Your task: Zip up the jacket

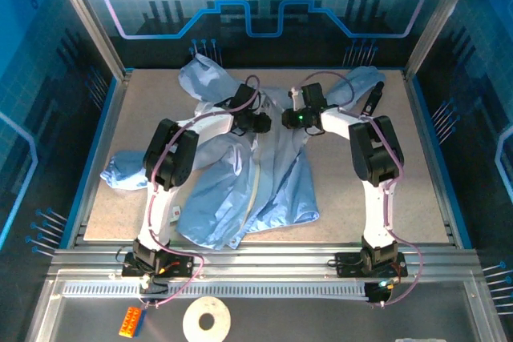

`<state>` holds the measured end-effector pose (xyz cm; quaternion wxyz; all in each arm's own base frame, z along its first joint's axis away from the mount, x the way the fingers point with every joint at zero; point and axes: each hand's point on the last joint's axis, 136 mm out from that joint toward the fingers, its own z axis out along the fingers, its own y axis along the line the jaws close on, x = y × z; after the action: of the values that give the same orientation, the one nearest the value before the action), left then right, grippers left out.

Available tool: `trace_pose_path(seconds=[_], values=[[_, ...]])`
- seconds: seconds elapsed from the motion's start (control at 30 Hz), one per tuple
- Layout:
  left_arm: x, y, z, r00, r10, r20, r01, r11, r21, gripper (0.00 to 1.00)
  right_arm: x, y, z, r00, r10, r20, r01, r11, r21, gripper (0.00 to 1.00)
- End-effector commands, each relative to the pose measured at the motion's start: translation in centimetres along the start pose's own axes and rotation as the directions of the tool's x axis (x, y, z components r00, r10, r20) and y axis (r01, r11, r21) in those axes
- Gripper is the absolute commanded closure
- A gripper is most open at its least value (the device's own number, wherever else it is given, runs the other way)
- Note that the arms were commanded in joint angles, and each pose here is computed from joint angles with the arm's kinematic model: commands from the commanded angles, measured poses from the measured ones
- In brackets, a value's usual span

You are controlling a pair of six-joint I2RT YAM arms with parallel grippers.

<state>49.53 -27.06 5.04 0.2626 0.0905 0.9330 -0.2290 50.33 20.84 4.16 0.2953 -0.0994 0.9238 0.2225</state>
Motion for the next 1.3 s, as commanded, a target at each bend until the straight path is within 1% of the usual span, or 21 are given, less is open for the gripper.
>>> trace_pose_path(seconds=[0.0, 0.07, 0.17, 0.2, 0.27, 0.37, 0.47, 0.57, 0.67, 0.77, 0.83, 0.97, 1.07, 1.27], values=[[-3.1, -0.7, -1.5, 0.987, 0.078, 0.139, -0.093, 0.99, 0.103, 1.0, 0.0, -2.0, -2.3, 0.999, 0.05, 0.022, -0.051, 0.996, 0.072, 0.96], [-4.2, -1.5, -2.6, 0.964, 0.163, 0.208, -0.193, 0.972, 0.133, 1.0, 0.1, -3.0, -2.8, 0.995, 0.095, 0.039, -0.098, 0.992, 0.077, 0.98], [-5.8, -2.7, -4.1, 0.927, 0.243, 0.286, -0.3, 0.937, 0.177, 1.0, -0.4, -4.3, -3.5, 0.983, 0.166, 0.08, -0.171, 0.983, 0.064, 0.99], [-6.4, -3.2, -4.6, 0.912, 0.262, 0.316, -0.332, 0.923, 0.193, 1.0, -0.8, -4.6, -3.8, 0.978, 0.187, 0.094, -0.192, 0.98, 0.054, 0.96], [-7.3, -3.8, -5.4, 0.881, 0.295, 0.37, -0.388, 0.898, 0.208, 1.0, -1.9, -4.9, -4.5, 0.971, 0.204, 0.122, -0.21, 0.977, 0.034, 0.88], [-8.1, -4.8, -6.3, 0.833, 0.346, 0.432, -0.47, 0.855, 0.219, 1.0, -4.2, -4.8, -6.2, 0.963, 0.202, 0.181, -0.204, 0.979, -0.01, 0.72], [-8.0, -4.9, -6.4, 0.814, 0.373, 0.444, -0.5, 0.84, 0.21, 1.0, -6.1, -4.1, -8.3, 0.956, 0.185, 0.226, -0.178, 0.983, -0.051, 0.66], [-7.3, -4.5, -6.1, 0.802, 0.405, 0.439, -0.521, 0.833, 0.185, 1.0, -7.6, -1.8, -10.0, 0.956, 0.133, 0.261, -0.099, 0.985, -0.138, 0.59], [-6.4, -4.1, -5.8, 0.802, 0.432, 0.414, -0.533, 0.83, 0.167, 1.0, -8.7, 1.2, -11.1, 0.959, 0.085, 0.269, -0.023, 0.974, -0.224, 0.57], [-5.2, -3.7, -5.4, 0.816, 0.438, 0.377, -0.522, 0.839, 0.154, 1.0, -9.3, 3.6, -10.5, 0.97, 0.058, 0.237, 0.01, 0.961, -0.275, 0.55], [-4.1, -3.9, -5.2, 0.808, 0.451, 0.38, -0.536, 0.83, 0.154, 1.0, -9.6, 5.1, -9.5, 0.973, 0.058, 0.224, 0.016, 0.949, -0.315, 0.55], [-2.8, -4.1, -5.0, 0.794, 0.468, 0.389, -0.557, 0.815, 0.157, 1.0, -10.2, 6.9, -7.4, 0.979, 0.085, 0.184, -0.004, 0.916, -0.402, 0.55], [-2.4, -4.1, -5.2, 0.774, 0.482, 0.409, -0.58, 0.8, 0.154, 1.0, -10.6, 8.0, -6.4, 0.981, 0.097, 0.167, -0.006, 0.881, -0.472, 0.55], [-2.0, -4.4, -5.3, 0.74, 0.517, 0.431, -0.625, 0.766, 0.154, 1.0, -10.6, 9.3, -5.1, 0.99, 0.067, 0.126, 0.021, 0.807, -0.59, 0.59]])
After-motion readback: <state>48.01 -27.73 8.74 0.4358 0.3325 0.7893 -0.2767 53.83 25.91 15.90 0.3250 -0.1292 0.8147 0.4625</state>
